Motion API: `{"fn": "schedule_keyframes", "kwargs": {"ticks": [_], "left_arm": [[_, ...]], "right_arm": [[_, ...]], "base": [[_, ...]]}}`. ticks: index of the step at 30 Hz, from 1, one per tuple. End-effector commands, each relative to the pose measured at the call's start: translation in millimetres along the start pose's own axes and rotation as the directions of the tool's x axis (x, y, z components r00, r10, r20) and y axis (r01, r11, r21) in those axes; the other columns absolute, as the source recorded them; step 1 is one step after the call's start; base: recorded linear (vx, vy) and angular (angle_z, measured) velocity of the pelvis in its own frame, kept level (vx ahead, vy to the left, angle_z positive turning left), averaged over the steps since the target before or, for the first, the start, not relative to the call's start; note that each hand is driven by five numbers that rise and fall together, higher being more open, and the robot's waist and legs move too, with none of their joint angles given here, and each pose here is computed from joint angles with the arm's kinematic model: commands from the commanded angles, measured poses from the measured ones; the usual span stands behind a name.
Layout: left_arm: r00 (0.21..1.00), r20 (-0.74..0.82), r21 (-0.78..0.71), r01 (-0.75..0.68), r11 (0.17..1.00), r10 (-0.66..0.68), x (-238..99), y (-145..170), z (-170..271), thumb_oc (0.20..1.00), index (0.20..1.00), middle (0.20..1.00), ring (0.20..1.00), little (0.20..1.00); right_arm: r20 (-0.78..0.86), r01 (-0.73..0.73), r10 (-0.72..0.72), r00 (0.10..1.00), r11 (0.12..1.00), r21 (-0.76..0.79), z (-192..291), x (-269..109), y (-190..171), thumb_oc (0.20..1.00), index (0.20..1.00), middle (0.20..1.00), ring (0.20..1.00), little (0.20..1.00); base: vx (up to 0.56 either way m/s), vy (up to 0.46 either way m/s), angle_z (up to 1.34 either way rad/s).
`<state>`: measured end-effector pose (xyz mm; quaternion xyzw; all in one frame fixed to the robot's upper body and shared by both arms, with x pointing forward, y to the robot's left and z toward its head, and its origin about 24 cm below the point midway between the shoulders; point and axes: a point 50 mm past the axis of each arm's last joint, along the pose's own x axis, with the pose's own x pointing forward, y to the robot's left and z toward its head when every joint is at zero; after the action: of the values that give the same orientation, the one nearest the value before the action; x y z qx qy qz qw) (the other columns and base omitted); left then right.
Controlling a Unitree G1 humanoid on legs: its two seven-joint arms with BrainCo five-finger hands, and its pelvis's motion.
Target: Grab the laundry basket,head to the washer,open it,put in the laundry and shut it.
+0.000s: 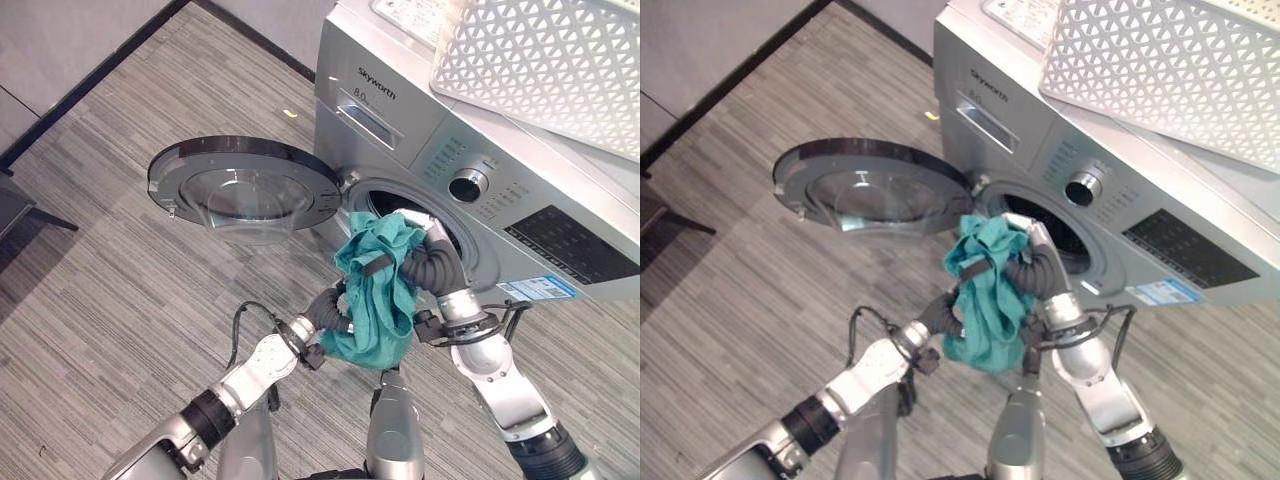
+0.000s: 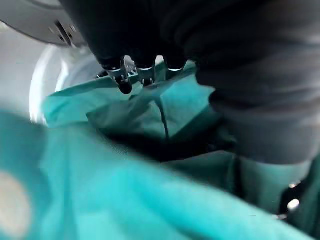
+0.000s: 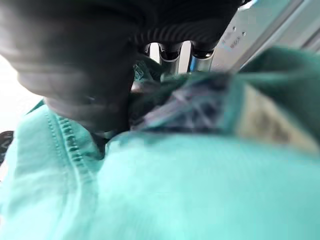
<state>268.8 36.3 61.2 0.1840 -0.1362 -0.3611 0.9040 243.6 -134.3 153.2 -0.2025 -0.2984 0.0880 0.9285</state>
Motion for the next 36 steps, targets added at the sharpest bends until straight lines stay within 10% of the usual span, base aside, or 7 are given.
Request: {"fn": "schedule_keyframes", "kwargs": {"ticks": [1, 36], "left_arm": [[0.992, 0.088, 0.042, 0.092, 0.995, -0.095, 4, -26, 13, 1.0, 1.0, 1.0, 1.0, 1.0], [0.978, 0.209, 0.028, 0.006, 1.0, -0.012, -5, -8, 28, 1.0, 1.0, 1.0, 1.0, 1.0]], "right_arm": [[0.178, 0.069, -0.082, 0.981, 0.994, 0.08, 30, 8, -9, 0.2, 0.2, 0.2, 0.2, 0.2], [0.264, 0.059, -0.105, 0.959, 0.982, 0.179, 48, -4, -16, 0.2, 0.2, 0.2, 0.2, 0.2]], "base": [[0.0, 0.0, 0.0], [0.01, -0.026, -0.01]]}}
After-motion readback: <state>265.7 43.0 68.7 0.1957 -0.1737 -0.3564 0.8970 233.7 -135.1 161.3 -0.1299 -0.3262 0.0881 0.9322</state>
